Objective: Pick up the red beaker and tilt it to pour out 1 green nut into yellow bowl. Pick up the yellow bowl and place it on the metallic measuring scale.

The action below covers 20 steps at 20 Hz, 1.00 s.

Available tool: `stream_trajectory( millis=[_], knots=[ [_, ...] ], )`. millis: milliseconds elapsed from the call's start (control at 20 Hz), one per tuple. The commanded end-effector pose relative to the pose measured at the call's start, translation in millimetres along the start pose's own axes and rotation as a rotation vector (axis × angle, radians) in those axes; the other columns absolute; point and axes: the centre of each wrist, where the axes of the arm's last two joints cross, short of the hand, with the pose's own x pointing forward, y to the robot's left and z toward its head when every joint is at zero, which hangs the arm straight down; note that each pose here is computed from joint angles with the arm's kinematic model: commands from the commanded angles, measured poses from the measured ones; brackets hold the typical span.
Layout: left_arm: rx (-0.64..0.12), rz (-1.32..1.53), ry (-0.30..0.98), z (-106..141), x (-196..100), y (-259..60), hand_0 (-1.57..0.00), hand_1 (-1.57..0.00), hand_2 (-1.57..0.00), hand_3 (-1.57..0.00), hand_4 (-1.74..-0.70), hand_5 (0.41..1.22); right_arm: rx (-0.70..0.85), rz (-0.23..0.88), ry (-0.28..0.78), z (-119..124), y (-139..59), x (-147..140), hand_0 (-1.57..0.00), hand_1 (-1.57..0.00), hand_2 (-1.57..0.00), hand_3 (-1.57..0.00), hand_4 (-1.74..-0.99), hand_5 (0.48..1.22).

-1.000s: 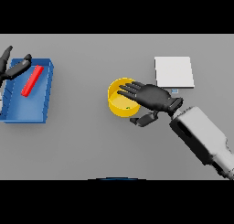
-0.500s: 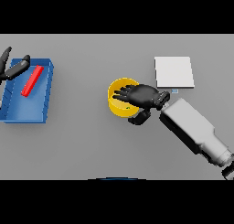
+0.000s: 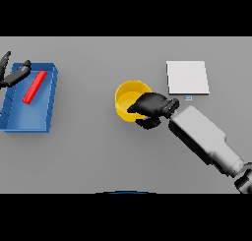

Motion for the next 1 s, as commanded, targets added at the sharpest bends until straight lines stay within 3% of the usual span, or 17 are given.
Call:
stream_trajectory(
  millis=[0,100,350,500,850,950],
  knots=[
    [0.001,0.002,-0.004,0,0,2,0.0,0.0,0.0,0.0,-0.79,0.71,-0.001,-0.007,-0.026,3,-0.1,-3,-0.86,-0.83,-0.79,-0.68,-1.492,1.052],
    [-0.002,0.002,0.002,-1,3,3,0.0,0.0,0.0,0.0,-0.79,0.707,0.011,0.003,-0.029,1,-2.4,0,-1.11,-1.09,-1.07,-0.88,-1.578,1.113],
    [-0.001,-0.005,-0.013,-2,7,7,0.0,0.0,0.0,0.0,-0.78,0.71,0.028,-0.022,-0.013,4,-4.2,1,-1.42,-1.41,-1.32,-1.13,-1.688,1.186],
    [-0.013,0.005,-0.024,-1,6,-3,0.0,0.0,0.0,0.0,-0.79,0.704,0.019,-0.015,-0.007,10,-10.4,-3,-1.49,-1.49,-1.36,-1.2,-1.714,1.203],
    [-0.004,-0.004,-0.009,0,4,2,0.0,0.0,0.0,0.0,-0.78,0.702,-0.01,-0.017,0.033,42,-40.3,-6,-1.55,-1.55,-1.49,-1.15,-1.735,1.217],
    [-0.011,0.008,-0.018,-1,8,2,0.0,0.0,0.0,0.0,-0.78,0.702,-0.026,-0.008,0.073,50,-47.5,-5,-1.56,-1.56,-1.43,-1.22,-1.737,1.219]
  ],
)
